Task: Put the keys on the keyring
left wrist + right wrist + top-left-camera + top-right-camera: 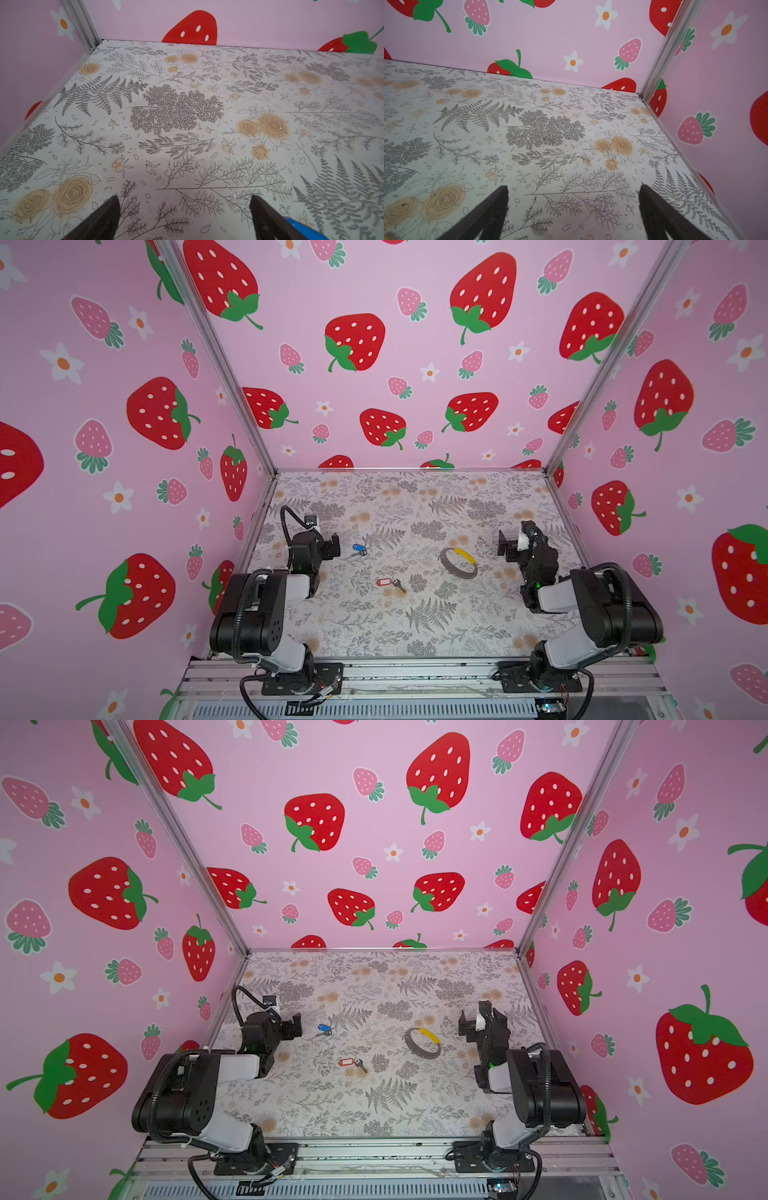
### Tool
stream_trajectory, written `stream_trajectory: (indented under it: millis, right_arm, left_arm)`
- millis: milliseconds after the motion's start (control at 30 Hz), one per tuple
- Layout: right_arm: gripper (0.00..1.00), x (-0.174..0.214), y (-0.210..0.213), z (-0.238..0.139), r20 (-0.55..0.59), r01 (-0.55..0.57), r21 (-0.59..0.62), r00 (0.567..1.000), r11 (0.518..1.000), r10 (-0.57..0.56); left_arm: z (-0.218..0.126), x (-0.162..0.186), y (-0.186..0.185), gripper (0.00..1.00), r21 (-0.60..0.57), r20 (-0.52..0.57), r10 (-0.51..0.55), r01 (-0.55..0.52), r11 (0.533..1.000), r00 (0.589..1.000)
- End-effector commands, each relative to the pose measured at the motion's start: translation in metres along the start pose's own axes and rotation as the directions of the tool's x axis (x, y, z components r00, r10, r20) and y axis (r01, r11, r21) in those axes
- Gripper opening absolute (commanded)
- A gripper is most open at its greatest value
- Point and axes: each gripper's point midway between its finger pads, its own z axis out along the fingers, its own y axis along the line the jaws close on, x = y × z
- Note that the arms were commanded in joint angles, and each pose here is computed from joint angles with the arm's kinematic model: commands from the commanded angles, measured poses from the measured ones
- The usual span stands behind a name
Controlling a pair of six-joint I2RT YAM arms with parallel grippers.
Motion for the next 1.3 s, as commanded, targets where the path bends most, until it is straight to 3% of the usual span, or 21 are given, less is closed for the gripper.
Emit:
stream_trajectory:
  millis: [0, 800, 1000, 1167, 1267]
  right_arm:
    - [0.99, -0.007, -0.002, 0.002, 0.023, -0.013, 0.010, 1.000, 1.000, 0.013]
    - [0.99, -0.010, -0.003, 0.001, 0.027, -0.016, 0.016, 1.000, 1.000, 0.015]
    - [1.00, -0.033, -0.001, -0.002, 0.042, -0.006, -0.010, 0.999, 1.000, 0.006]
    - [0.95, -0.069, 0.023, -0.004, 0.060, 0.018, -0.167, 0.998, 0.986, -0.008]
    - [0.89, -0.085, 0.055, -0.004, 0.055, 0.082, -0.318, 0.996, 0.945, -0.068]
  left_arm:
    - [0.003, -0.012, 0.001, 0.99, -0.006, 0.027, -0.003, 0.003, 1.000, 1.000]
    - [0.002, -0.013, 0.001, 0.99, -0.007, 0.031, -0.003, 0.003, 1.000, 1.000]
    - [-0.011, -0.040, 0.008, 0.99, -0.053, 0.021, -0.020, 0.021, 0.998, 1.000]
    - [-0.041, -0.067, 0.006, 0.99, -0.042, -0.010, -0.049, 0.049, 0.998, 0.999]
    - [-0.063, -0.080, -0.006, 1.00, 0.020, -0.014, -0.045, 0.045, 0.999, 0.999]
